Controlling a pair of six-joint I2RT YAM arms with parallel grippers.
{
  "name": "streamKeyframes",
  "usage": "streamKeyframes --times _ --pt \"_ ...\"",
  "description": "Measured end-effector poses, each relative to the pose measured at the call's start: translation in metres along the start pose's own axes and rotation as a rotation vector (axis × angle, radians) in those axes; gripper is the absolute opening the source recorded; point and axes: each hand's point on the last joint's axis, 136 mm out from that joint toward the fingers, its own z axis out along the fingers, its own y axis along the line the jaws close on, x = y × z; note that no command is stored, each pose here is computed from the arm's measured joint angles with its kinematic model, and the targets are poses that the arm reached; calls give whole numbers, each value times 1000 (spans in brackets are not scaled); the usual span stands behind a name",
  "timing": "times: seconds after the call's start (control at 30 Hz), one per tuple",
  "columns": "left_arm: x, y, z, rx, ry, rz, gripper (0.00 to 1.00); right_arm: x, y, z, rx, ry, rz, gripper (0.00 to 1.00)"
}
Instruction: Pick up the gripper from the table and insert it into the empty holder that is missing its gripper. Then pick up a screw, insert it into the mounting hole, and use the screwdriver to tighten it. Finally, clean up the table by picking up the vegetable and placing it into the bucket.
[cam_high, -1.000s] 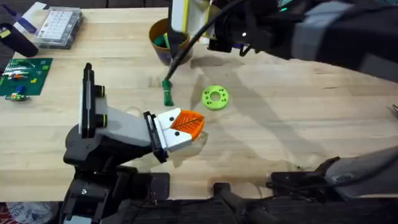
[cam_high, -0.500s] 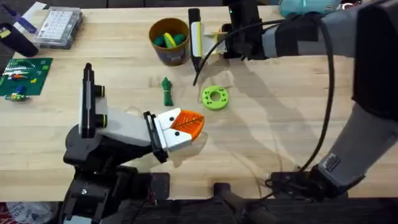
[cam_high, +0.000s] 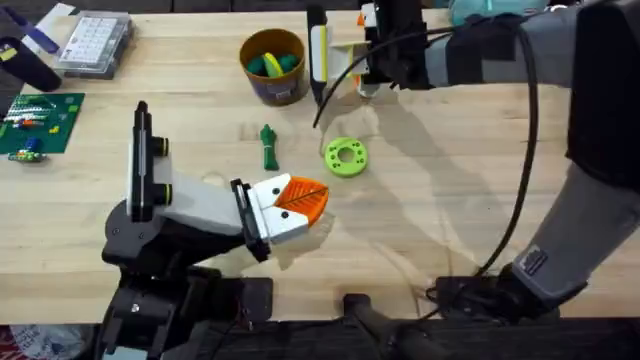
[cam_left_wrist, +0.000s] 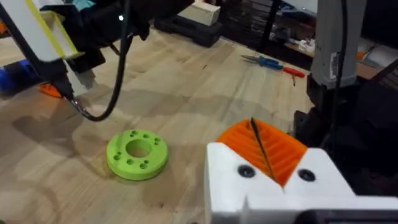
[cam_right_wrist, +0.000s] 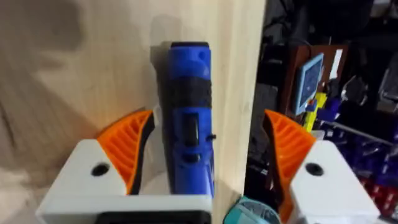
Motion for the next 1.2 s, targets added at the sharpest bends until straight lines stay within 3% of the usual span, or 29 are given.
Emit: streamKeyframes --times 0.33,0.67,0.77,0.8,0.9,1.07,1.2 --pt "-1 2 0 -12 -3 2 16 13 0 -16 -16 105 192 990" --pt "-5 11 -1 -72 -13 2 16 8 -64 -99 81 51 537 990" --pt "-7 18 -4 -140 4 -35 16 8 -78 -125 106 28 659 990" --pt "-3 26 -11 -234 53 -118 16 9 -88 -150 121 10 769 990" --pt "-7 29 -24 -346 103 -188 16 12 -93 -173 123 2 862 990" --pt "-48 27 -52 -548 155 -227 16 18 -97 -212 127 -10 993 990" --pt "-81 25 -67 -644 230 -239 16 24 -95 -246 122 -11 1096 990"
